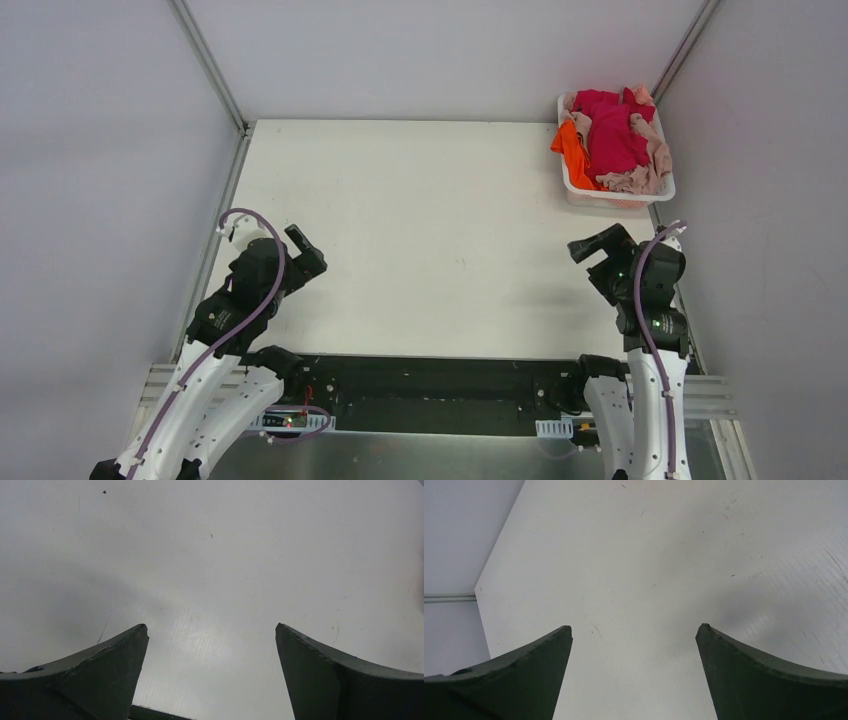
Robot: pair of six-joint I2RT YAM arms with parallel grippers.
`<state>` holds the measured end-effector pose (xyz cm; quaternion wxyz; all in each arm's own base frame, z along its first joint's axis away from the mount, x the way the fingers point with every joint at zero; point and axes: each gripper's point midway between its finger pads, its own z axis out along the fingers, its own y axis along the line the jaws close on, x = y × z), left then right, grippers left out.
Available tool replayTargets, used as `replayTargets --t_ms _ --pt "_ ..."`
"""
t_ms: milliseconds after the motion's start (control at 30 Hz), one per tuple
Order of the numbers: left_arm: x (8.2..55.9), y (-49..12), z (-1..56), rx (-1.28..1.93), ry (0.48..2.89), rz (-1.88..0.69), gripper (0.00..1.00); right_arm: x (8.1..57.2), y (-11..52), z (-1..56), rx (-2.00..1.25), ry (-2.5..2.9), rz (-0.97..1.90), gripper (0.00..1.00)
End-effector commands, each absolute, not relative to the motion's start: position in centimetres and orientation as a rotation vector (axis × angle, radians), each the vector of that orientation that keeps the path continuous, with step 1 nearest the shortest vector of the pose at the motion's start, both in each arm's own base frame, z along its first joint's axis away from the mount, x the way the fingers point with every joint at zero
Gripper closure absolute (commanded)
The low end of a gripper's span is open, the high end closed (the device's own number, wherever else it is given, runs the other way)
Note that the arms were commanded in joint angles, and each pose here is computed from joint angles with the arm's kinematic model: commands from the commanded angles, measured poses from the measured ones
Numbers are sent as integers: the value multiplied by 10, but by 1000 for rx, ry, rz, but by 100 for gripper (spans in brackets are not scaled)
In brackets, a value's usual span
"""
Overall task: Fold and stack the t-shirts
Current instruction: Grab crumpled tshirt from bin with the right arm
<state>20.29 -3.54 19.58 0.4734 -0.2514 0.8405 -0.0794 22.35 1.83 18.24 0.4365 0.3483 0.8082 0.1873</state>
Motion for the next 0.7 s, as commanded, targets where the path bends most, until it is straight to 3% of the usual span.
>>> replayTargets --t_ms 0,300,467,667 --pt "202 -32 199 -626 2042 -183 0 232 12 209 836 1935 447 0" --pt "211 -31 204 -610 2047 -137 0 274 -29 246 793 1954 171 0" --pt "221 -42 204 -539 2084 -149 0 321 -60 246 768 2077 -17 0" --pt "229 -52 203 -463 2090 -178 0 395 -76 238 686 2143 1 0"
